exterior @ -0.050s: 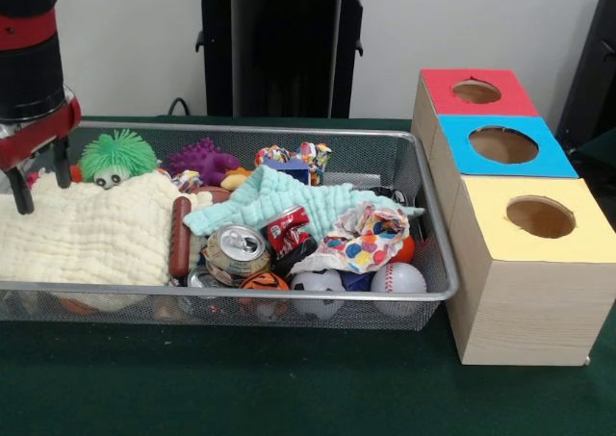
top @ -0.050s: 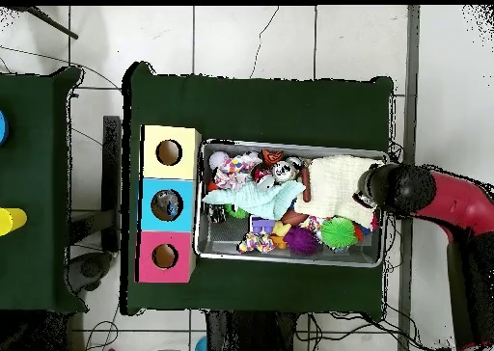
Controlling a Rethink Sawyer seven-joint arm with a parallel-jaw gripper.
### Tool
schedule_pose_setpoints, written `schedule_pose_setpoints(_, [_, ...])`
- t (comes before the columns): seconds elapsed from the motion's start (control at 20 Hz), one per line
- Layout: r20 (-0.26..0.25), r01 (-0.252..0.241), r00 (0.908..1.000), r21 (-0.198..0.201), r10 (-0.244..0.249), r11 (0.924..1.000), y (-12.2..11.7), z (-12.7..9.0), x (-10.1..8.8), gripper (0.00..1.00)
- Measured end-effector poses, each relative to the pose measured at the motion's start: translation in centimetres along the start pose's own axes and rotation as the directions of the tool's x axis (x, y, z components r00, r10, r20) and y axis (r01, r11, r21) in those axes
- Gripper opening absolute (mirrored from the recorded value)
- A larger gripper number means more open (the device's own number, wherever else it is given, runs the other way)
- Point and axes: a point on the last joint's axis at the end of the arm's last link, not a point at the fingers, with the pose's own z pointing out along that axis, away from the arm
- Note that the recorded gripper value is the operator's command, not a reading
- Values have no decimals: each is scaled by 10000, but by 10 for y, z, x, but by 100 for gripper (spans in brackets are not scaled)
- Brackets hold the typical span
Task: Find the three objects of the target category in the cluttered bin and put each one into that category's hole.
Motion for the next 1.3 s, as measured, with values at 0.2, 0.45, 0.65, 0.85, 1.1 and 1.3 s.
schedule_pose_setpoints(0.2, [223,13,9998,-208,-8,9998,4,12,-9,100])
schedule_pose_setpoints(0.45, [1050,-268,9940,-486,318,9985,2,20,-26,100])
schedule_pose_setpoints(0.65, [1569,-496,9858,-660,594,9966,0,24,-32,100])
schedule_pose_setpoints(0.85, [1854,-577,9801,-762,710,9954,-1,28,-35,100])
schedule_pose_setpoints(1.1, [1959,-547,9780,-926,721,9942,3,37,-39,0])
schedule_pose_setpoints(1.3, [1968,-549,9778,-935,726,9941,3,38,-40,0])
